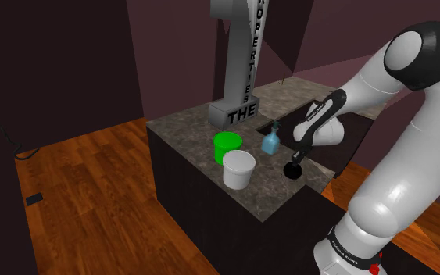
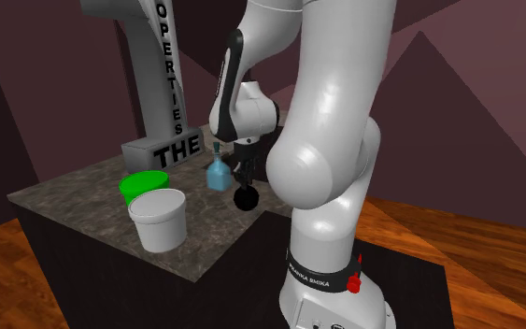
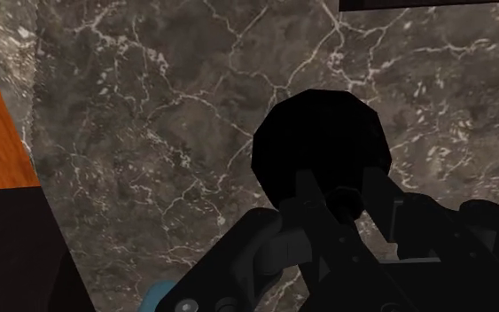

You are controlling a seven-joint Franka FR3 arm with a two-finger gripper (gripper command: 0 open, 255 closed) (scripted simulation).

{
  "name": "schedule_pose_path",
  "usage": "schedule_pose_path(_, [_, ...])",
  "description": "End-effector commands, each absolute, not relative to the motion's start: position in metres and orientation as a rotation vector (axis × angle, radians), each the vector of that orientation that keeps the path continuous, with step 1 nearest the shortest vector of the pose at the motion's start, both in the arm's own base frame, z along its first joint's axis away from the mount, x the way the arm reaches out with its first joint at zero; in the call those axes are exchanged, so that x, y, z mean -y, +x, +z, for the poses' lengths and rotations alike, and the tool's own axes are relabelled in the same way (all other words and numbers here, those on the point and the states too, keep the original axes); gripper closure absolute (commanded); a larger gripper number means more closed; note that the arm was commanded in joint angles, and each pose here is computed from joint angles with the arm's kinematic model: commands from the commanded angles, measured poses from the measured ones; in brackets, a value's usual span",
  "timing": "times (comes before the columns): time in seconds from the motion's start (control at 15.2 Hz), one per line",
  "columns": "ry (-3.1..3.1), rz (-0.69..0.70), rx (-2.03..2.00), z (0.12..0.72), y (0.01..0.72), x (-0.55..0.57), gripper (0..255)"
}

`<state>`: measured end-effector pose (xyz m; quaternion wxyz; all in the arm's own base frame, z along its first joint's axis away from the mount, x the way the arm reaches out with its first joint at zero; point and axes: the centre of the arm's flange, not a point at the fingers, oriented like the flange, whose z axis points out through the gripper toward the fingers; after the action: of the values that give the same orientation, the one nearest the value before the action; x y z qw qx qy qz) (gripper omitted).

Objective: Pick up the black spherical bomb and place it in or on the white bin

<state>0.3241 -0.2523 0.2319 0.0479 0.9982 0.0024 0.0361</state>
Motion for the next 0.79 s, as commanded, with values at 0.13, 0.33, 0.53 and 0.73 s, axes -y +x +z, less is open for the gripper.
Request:
schedule_pose_path(0.13, [3.043,0.109,-0.008,0.253,0.324,0.252,255])
schedule_pose_path(0.33, [3.043,0.109,-0.008,0.268,0.324,0.252,255])
schedule_pose_path(0.53, [3.043,0.109,-0.008,0.284,0.324,0.252,255])
schedule_pose_path(0.73, [3.043,0.109,-0.008,0.3,0.324,0.252,255])
